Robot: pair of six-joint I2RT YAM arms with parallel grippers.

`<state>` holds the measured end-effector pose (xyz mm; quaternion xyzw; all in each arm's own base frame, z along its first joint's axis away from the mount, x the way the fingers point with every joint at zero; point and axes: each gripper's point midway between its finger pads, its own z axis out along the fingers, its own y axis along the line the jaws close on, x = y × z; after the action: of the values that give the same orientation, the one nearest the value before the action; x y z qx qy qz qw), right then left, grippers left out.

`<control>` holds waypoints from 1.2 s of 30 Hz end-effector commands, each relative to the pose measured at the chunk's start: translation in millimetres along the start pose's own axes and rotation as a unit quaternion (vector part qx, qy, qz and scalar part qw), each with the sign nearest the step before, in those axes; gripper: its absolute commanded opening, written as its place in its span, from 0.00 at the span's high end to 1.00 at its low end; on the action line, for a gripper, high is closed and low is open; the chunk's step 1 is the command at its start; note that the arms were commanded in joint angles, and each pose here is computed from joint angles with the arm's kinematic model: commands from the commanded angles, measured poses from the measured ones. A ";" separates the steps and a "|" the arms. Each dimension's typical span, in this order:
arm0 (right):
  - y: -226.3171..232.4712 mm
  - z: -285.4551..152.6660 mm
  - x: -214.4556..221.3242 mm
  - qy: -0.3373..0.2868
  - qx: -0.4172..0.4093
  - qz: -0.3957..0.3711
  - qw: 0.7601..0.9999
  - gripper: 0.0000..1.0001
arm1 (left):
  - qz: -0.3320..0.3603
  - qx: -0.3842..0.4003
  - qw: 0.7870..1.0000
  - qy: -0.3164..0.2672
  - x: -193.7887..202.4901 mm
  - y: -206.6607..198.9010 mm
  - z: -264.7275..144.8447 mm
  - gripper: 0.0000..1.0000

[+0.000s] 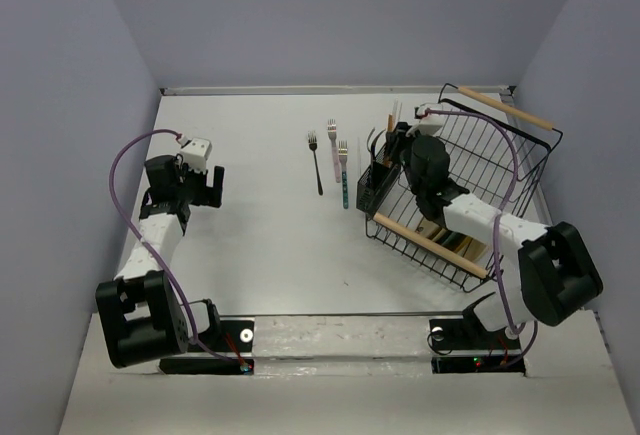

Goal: Sort the eating utensils into containers

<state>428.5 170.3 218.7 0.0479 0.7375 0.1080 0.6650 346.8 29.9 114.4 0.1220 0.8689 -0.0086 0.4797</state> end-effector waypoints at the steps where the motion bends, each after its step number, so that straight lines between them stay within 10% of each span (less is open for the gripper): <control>1: 13.1 -16.2 -49.6 -0.044 -0.036 -0.002 0.998 0.60 | 0.003 -0.015 1.000 -0.009 -15.3 9.8 4.1 0.01; 15: 28.1 -59.6 -100.5 -0.058 -0.095 0.002 0.994 0.56 | 0.130 0.100 0.986 0.040 -121.1 -159.3 97.1 0.06; 36: 15.4 -66.9 -77.5 -0.027 -0.085 -0.039 0.995 0.56 | 0.075 0.157 0.972 0.160 -85.4 -244.5 200.7 0.12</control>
<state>372.7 165.8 293.4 -0.0307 0.7211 0.1459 0.6766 500.8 -245.3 49.3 0.2661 0.9078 -0.0912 0.3111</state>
